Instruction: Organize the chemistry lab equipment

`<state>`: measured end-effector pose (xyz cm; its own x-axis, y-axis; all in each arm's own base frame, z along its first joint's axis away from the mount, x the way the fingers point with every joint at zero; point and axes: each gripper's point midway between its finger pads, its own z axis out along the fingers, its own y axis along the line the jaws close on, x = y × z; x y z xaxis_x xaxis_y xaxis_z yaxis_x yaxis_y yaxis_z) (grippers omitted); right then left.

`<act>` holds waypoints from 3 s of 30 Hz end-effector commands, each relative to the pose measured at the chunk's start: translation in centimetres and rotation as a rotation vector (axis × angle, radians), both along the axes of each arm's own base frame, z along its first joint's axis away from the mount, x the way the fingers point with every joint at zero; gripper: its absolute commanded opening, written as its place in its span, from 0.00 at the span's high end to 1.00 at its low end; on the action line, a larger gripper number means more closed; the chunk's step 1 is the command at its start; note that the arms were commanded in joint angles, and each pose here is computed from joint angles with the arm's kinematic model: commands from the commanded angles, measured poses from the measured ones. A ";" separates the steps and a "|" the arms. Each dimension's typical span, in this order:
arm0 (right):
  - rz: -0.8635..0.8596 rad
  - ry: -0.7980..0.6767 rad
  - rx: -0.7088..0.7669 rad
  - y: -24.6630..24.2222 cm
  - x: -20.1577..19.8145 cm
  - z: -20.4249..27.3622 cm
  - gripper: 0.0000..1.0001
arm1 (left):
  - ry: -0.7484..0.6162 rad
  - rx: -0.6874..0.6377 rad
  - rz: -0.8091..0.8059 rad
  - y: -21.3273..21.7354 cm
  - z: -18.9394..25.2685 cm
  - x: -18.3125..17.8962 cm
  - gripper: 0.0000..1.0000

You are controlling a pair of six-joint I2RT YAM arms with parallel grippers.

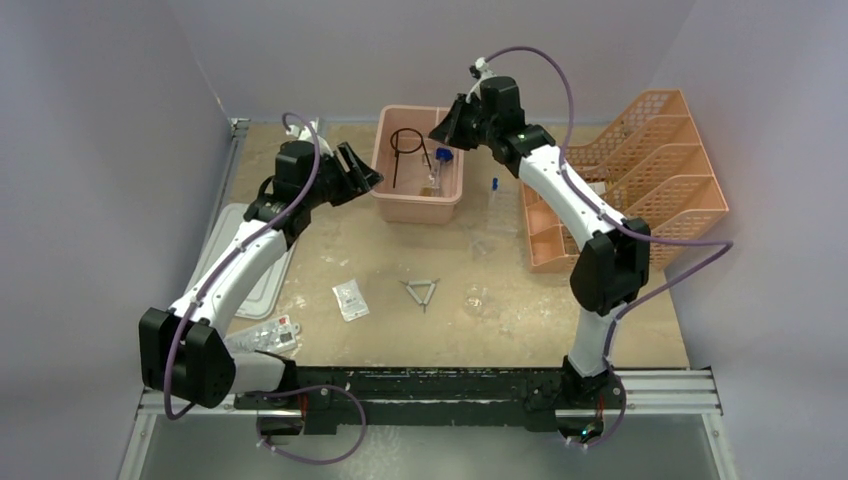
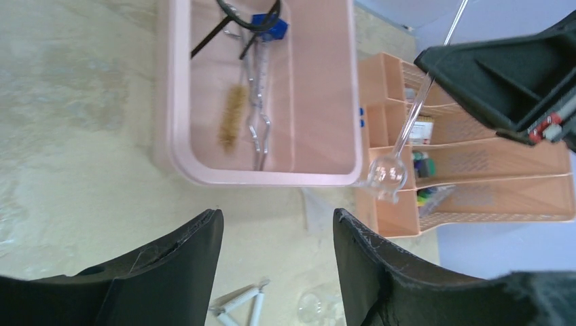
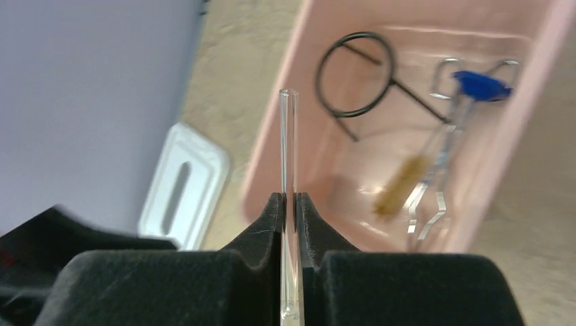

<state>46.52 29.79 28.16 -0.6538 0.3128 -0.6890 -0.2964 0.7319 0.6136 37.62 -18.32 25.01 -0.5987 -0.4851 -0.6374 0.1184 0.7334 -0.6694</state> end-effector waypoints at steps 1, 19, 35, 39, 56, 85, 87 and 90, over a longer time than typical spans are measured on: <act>-0.101 0.019 -0.222 -3.1 2.2 -2.9 0.97 | -0.061 0.104 0.075 2.4 2.1 0.1 0.40; -0.205 0.029 -0.583 -2.6 7.2 -11.9 0.96 | 0.042 0.302 0.115 4.9 -1.4 0.2 0.40; -0.247 0.110 -0.607 -2.6 7.7 -16.9 0.86 | 0.062 0.333 0.100 5.1 -2.3 0.1 0.40; -0.244 0.103 -0.602 -2.5 7.9 -17.0 0.81 | 0.061 0.335 0.100 5.2 -2.2 0.1 0.40; -0.238 -0.027 -0.513 -2.0 7.9 -8.4 0.73 | 0.066 0.351 0.122 5.7 -2.2 0.0 0.40; 0.515 -0.254 -0.668 2.9 -20.0 -6.4 0.42 | 0.173 0.317 0.405 10.5 -3.8 -5.2 0.39; 0.572 -0.228 -0.722 3.3 -21.8 -8.9 0.44 | 0.181 0.312 0.427 10.8 -4.0 -5.5 0.39; 0.630 -0.174 -0.784 3.3 -23.4 -12.5 0.47 | 0.189 0.310 0.461 11.4 -4.1 -5.8 0.39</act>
<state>24.99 33.28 18.84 -0.4377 -0.5396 -0.7192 -0.7606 0.6488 -0.0239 32.08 -8.14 19.82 -0.5587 -0.4735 -0.6809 -0.3020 0.8808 -0.3647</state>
